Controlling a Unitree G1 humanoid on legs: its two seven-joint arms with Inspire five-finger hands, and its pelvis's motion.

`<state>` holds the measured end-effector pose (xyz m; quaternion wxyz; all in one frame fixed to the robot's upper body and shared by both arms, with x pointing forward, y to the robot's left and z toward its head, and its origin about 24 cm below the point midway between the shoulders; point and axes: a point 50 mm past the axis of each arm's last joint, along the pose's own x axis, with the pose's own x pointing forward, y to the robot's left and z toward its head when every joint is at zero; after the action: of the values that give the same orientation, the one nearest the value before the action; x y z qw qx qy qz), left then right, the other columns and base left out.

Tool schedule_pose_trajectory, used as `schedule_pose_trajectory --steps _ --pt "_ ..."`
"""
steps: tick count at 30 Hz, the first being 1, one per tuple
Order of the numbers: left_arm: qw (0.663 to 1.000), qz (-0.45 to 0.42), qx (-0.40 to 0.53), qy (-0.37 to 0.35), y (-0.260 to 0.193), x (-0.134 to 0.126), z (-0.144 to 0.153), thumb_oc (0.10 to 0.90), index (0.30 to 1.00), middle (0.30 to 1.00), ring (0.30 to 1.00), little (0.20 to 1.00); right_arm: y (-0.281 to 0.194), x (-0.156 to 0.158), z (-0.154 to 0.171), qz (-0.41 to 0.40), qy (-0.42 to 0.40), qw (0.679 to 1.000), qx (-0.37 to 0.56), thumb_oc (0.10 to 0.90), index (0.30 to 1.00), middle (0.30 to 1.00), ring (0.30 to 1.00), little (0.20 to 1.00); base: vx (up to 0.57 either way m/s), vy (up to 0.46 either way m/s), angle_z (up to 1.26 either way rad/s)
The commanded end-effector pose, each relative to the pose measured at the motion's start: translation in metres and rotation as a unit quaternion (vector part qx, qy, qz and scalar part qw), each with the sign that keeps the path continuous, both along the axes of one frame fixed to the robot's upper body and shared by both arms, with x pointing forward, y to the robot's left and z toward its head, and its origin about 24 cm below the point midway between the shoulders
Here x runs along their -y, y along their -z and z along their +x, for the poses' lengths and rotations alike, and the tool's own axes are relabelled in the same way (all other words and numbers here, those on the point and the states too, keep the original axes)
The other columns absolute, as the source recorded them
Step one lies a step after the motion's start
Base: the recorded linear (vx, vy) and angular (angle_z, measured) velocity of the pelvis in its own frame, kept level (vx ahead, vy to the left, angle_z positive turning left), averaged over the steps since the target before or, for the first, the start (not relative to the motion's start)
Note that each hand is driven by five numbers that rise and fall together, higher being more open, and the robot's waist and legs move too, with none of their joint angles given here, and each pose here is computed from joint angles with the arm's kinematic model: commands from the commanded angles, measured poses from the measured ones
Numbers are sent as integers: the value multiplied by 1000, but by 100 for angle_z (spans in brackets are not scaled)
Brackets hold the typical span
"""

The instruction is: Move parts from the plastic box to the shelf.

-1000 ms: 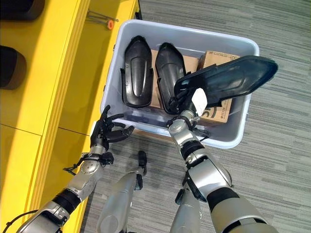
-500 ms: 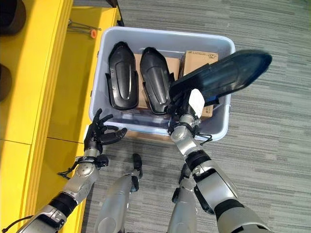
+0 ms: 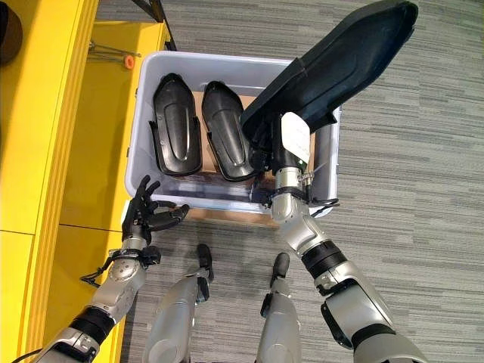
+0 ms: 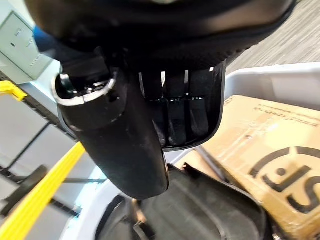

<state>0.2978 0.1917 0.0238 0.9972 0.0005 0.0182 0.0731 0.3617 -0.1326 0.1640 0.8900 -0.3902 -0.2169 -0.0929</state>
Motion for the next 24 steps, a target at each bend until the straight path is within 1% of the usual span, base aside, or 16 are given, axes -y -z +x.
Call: schedule_pose_trajectory --steps 1,7,11,15,21,24 --pt "997 10 -74 17 35 1 -24 900 1000 1000 1000 1000 -61 -11 -24 -40 -81 983 160 400 300 300 300 300 37 -47 -5" --pt "994 6 -106 15 48 -8 -35 900 1000 1000 1000 1000 -52 -13 -37 -78 -145 978 126 400 300 300 300 300 70 -54 -6" --pt "992 3 -127 19 58 -11 -43 900 1000 1000 1000 1000 -43 -13 -39 -91 -171 977 91 400 300 300 300 300 74 -88 -4" --pt "989 2 -143 23 65 -12 -49 900 1000 1000 1000 1000 -40 -12 -38 -109 -183 974 72 400 300 300 300 300 66 -81 -2" --pt "986 -12 -161 37 73 -9 -59 900 1000 1000 1000 1000 -35 -6 -34 -128 -175 975 51 400 300 300 300 300 53 -92 -1" --pt "984 -19 -172 32 77 -10 -64 900 1000 1000 1000 1000 -33 -3 -32 -131 -171 976 43 400 300 300 300 300 11 -159 1"
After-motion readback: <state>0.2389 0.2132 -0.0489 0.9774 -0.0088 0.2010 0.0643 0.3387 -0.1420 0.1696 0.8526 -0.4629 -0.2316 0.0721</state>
